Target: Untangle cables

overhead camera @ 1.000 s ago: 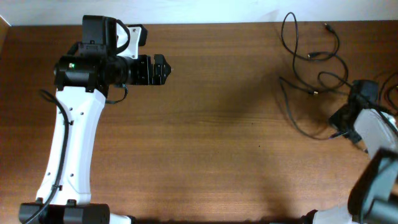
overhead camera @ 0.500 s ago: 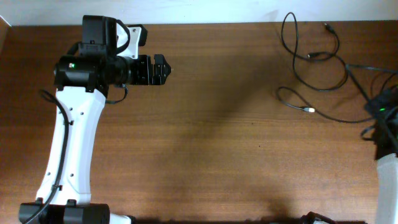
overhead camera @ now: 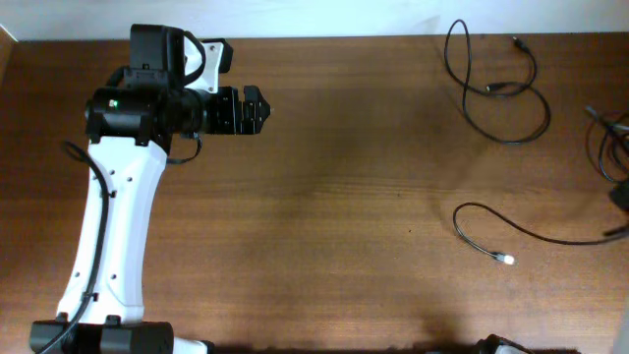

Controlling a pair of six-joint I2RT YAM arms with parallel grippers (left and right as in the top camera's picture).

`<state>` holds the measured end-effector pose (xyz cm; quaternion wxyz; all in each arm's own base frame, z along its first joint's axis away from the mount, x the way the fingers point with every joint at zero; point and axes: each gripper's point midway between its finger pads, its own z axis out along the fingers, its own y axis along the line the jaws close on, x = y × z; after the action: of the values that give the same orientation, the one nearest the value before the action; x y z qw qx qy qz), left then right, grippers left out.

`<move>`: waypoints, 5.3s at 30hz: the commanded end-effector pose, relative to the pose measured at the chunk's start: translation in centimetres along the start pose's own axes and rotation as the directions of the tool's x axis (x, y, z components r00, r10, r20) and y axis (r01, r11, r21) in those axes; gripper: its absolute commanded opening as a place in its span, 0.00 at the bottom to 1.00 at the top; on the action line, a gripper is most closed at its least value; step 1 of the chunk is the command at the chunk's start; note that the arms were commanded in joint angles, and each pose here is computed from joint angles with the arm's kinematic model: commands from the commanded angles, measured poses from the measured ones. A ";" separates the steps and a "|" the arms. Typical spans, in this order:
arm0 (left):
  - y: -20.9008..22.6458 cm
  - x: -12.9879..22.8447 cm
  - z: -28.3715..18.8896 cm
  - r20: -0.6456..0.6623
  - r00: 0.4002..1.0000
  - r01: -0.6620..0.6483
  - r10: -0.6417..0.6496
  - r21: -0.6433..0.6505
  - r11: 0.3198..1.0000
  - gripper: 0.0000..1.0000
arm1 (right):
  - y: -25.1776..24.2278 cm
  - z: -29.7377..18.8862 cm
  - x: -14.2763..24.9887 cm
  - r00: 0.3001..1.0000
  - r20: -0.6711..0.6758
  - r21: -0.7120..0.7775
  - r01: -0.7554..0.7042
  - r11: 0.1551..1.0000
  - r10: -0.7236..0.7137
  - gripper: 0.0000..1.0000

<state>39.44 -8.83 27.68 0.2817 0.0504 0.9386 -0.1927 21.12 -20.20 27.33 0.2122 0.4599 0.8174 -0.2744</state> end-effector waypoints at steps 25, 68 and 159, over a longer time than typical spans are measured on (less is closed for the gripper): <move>0.0 -0.2 0.0 0.004 1.000 0.011 -0.011 -0.002 1.000 0.99 | 14.7 10.1 6.0 0.900 -0.348 -0.059 0.260 0.964 -0.264 0.04; 0.0 -0.3 0.0 0.005 1.000 0.011 -0.011 -0.002 1.000 0.99 | -7.7 -24.1 11.4 0.865 0.498 -0.716 0.365 0.595 0.069 0.99; 0.0 -0.2 0.0 0.004 1.000 0.011 -0.011 -0.002 1.000 0.99 | 13.7 -6.6 16.8 0.655 0.703 -0.708 0.610 0.354 0.278 0.98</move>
<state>39.44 -8.82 27.65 0.2814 0.0502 0.9388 -0.1924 24.02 0.92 19.87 0.7046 0.0053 0.7072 0.0581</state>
